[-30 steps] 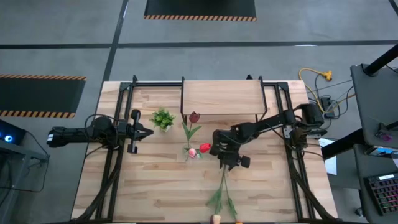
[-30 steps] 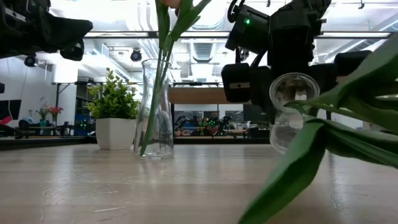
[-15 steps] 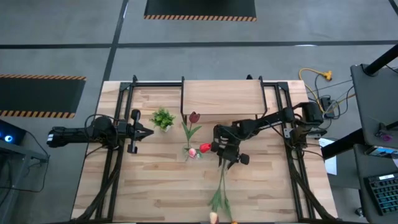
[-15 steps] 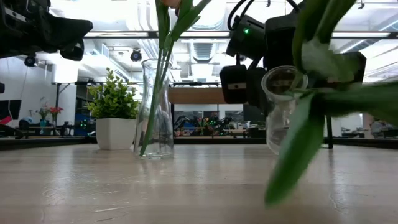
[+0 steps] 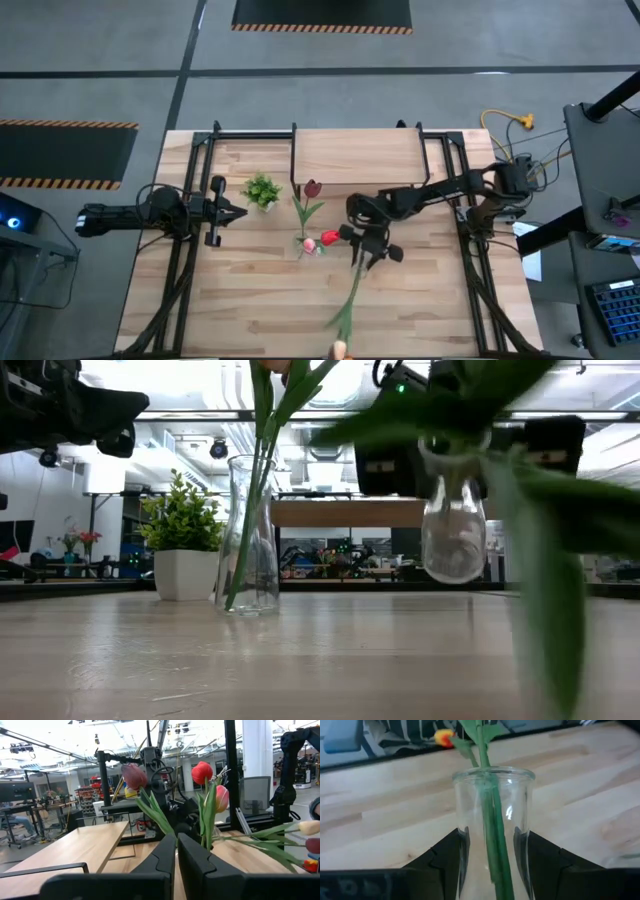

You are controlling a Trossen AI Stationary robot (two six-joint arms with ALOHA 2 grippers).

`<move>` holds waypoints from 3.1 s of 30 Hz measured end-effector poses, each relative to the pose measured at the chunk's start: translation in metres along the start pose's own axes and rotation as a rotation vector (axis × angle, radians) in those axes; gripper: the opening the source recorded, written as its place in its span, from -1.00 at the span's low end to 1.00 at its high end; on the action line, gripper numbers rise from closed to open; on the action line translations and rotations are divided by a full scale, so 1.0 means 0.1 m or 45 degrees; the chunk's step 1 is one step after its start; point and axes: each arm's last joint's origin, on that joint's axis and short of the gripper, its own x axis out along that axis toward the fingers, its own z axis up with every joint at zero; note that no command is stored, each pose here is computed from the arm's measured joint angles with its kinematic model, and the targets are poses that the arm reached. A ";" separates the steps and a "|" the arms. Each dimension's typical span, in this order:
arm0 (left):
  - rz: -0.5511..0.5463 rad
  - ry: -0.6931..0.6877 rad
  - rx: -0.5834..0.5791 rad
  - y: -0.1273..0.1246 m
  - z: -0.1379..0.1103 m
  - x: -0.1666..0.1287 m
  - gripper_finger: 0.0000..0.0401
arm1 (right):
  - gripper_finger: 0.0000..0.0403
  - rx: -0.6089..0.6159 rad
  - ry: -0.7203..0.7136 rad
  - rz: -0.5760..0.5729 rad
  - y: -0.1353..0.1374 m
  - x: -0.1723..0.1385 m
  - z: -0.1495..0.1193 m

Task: Pick and place flowers into a vace then onto a shelf
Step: Adjust the right transparent vase

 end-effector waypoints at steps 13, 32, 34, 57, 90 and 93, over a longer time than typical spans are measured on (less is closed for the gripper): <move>0.000 0.000 0.000 0.00 0.00 0.00 -0.98 | -0.20 -0.087 -0.068 -0.110 0.12 -0.28 0.28; 0.000 -0.001 0.000 0.00 0.00 0.00 -0.98 | -0.20 0.021 -0.136 -0.293 0.13 -0.45 0.01; 0.000 -0.001 0.000 0.00 0.00 0.00 -0.98 | -0.20 0.035 -0.148 -0.305 0.14 -0.49 0.05; 0.000 -0.001 0.000 0.00 0.00 0.00 -0.98 | -0.20 0.103 -0.530 -0.937 0.82 -0.80 0.01; 0.002 -0.012 0.001 0.00 0.03 0.00 -0.98 | -0.20 0.564 -0.606 -1.680 1.44 -0.20 -0.14; 0.002 -0.012 0.001 0.00 0.03 0.00 -0.98 | -0.20 0.573 -0.571 -1.699 1.47 -0.15 -0.15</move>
